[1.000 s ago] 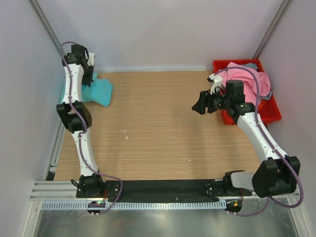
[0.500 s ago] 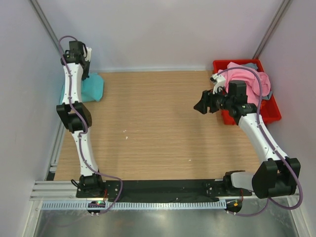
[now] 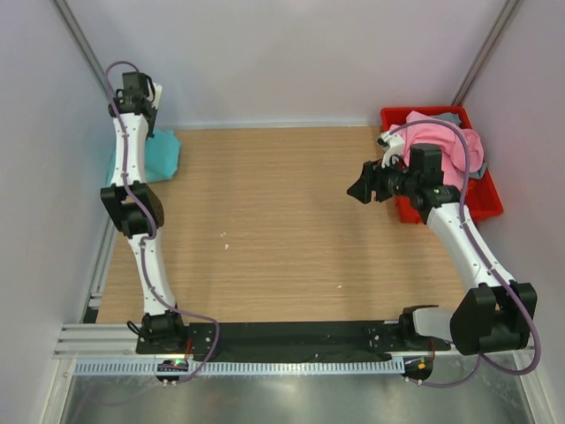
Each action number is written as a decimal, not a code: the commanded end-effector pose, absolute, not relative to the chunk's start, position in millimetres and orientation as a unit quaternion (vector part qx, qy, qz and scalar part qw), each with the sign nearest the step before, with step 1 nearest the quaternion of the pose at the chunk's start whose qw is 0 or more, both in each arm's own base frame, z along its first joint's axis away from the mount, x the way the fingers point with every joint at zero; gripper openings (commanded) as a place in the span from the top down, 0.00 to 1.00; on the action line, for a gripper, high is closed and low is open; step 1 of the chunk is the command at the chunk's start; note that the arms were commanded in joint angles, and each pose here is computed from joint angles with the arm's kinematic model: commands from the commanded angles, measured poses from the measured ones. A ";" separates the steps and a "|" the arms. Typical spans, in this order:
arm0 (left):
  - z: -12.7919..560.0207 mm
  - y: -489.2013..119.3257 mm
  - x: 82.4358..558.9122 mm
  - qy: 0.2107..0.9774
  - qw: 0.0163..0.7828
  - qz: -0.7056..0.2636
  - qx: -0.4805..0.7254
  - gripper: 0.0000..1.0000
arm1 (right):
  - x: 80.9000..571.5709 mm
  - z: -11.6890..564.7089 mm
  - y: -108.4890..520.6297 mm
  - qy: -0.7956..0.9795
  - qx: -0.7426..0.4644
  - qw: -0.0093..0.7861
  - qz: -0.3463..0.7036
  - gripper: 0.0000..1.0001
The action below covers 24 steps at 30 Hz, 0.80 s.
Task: Fold and stack the t-shirts
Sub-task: Neatly place the folded tshirt to the corner
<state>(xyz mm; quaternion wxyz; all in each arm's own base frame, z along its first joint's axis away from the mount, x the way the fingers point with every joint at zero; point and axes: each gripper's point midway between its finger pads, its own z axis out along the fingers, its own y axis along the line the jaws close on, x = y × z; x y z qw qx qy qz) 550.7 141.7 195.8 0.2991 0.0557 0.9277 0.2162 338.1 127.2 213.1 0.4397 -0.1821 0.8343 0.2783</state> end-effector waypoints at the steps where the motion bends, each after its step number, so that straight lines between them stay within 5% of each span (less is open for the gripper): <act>1: 247.4 167.0 553.0 0.893 0.346 0.285 0.042 1.00 | 340.1 227.8 127.2 0.818 -0.188 0.466 0.281 0.35; 12: 208.4 221.2 556.0 0.887 0.299 0.353 0.005 0.98 | 341.4 223.6 121.6 0.821 -0.182 0.465 0.277 0.35; 14: 208.9 227.9 557.9 0.878 0.299 0.375 -0.006 0.65 | 341.7 222.8 121.6 0.821 -0.181 0.465 0.278 0.35; 15: 206.0 229.9 557.8 0.875 0.295 0.383 -0.010 0.37 | 341.6 221.2 121.9 0.822 -0.180 0.462 0.279 0.35; 18: 197.7 217.5 560.1 0.875 0.299 0.382 -0.007 0.01 | 342.3 221.1 120.3 0.823 -0.178 0.462 0.278 0.35; 24: 214.1 139.6 563.3 0.869 0.357 0.340 0.023 0.00 | 342.0 223.4 118.3 0.822 -0.176 0.467 0.277 0.35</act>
